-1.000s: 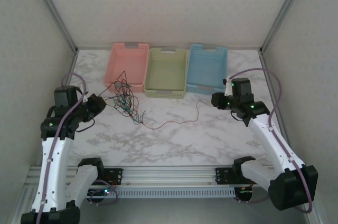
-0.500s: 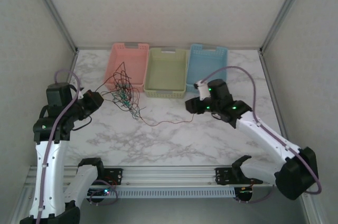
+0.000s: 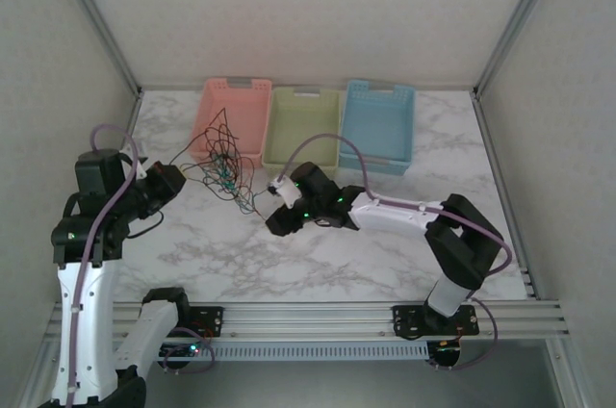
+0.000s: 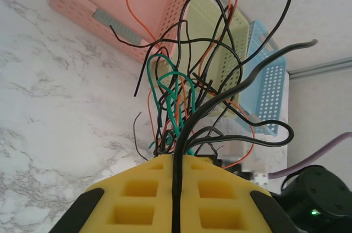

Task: Untangle the cables

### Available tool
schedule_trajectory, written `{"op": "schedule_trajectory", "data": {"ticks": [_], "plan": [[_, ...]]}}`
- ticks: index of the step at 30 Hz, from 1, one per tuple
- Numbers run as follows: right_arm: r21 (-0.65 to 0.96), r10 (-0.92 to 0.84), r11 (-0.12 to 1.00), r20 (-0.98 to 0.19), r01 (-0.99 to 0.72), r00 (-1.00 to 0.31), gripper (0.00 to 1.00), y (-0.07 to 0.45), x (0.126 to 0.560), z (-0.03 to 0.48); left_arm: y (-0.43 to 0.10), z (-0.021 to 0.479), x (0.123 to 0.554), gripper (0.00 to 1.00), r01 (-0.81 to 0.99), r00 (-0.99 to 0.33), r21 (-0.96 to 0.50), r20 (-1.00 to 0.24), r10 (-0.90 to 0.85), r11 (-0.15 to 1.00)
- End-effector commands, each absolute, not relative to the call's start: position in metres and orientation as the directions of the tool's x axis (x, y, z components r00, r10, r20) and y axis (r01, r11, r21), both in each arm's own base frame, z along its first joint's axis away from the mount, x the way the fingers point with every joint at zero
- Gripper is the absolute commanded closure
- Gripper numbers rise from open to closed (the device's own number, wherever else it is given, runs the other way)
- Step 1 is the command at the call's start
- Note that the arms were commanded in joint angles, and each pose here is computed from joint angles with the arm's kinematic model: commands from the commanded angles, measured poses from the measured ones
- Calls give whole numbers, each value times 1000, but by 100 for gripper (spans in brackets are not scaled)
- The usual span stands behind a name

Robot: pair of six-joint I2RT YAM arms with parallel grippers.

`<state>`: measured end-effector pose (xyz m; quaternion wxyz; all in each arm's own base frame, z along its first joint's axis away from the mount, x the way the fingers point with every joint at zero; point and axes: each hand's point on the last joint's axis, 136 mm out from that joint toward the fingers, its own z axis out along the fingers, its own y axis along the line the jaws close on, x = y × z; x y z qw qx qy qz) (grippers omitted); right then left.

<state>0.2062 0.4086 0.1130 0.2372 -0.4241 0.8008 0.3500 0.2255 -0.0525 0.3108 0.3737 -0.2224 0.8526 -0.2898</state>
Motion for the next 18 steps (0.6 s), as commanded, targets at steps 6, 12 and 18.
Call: {"op": "schedule_trajectory", "data": {"ticks": [6, 12, 18], "plan": [[384, -489, 266, -737, -884, -467, 54, 445, 188, 124, -58, 328, 216, 100, -121, -619, -679, -519, -590, 724], [380, -510, 256, -728, -889, -458, 71, 445, 184, 120, -57, 327, 216, 100, -124, -617, -674, -522, -588, 728], [339, -525, 268, -733, -902, -432, 68, 432, 182, 122, -54, 323, 217, 100, -135, -615, -660, -529, -585, 739]]}}
